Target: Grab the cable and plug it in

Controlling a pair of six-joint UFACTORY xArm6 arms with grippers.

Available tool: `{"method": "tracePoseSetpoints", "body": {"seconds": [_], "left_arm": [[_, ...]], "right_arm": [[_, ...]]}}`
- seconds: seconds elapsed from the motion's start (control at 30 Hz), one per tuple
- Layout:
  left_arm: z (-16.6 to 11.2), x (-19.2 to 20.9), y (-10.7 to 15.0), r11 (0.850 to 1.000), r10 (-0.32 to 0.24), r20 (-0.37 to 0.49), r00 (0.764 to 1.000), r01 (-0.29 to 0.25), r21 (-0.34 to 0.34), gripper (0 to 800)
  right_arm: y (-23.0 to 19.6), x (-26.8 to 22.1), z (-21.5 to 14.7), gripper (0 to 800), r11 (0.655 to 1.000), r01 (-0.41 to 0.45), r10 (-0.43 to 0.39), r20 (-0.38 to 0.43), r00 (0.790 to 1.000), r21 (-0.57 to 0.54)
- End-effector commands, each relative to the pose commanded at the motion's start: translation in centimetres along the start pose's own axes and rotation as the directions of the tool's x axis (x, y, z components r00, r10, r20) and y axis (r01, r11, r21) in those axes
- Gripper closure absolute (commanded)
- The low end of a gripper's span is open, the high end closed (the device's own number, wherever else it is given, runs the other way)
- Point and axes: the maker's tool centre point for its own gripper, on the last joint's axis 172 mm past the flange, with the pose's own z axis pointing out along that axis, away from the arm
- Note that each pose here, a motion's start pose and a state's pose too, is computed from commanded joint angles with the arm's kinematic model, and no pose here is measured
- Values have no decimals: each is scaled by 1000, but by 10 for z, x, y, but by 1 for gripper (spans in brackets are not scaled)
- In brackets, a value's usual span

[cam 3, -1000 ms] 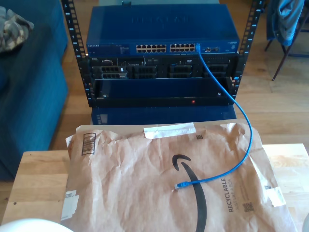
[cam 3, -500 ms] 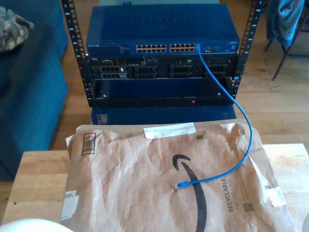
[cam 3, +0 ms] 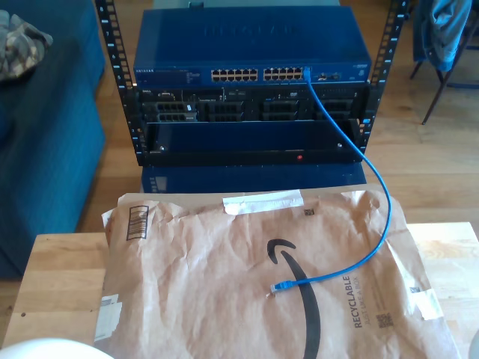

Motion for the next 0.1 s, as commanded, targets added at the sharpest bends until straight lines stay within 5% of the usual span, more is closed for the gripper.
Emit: {"method": "tracePoseSetpoints", "body": {"seconds": [0.1], "left_arm": [[1,-1,0,1000,-2,2,1000,2,-1,0]], "right_arm": [[0,0,0,0,1000,0,0,-2,1000,0]]}}
